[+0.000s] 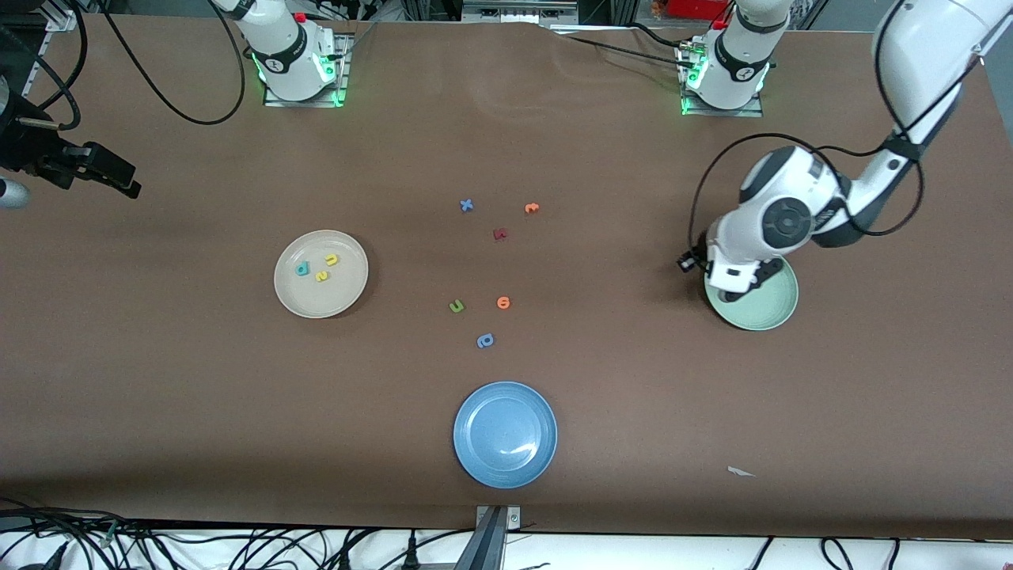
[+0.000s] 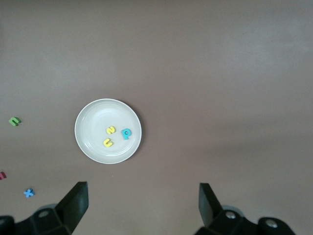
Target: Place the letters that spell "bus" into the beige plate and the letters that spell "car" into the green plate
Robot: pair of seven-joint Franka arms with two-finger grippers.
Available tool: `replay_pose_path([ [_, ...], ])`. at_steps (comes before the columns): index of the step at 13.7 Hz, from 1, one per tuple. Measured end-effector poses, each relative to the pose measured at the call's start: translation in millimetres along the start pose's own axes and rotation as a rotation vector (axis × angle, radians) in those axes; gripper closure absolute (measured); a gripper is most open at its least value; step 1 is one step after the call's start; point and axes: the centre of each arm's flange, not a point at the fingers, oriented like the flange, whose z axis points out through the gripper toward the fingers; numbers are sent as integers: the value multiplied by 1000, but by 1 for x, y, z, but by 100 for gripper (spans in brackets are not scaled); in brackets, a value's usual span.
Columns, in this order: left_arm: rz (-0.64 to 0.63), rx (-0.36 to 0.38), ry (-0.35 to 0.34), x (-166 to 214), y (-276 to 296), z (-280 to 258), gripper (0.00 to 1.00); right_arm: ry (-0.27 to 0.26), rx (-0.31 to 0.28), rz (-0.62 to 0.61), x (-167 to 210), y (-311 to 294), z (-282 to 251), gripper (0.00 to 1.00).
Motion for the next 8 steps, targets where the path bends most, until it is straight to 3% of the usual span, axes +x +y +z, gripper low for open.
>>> replay_pose_path([
  [4, 66, -12, 11, 54, -37, -37, 68, 0, 0, 0, 0, 0, 0, 0],
  [5, 75, -19, 16, 66, -46, -40, 63, 0, 0, 0, 0, 0, 0, 0],
  [8, 104, -15, 39, 93, -63, -41, 34, 0, 0, 0, 0, 0, 0, 0],
])
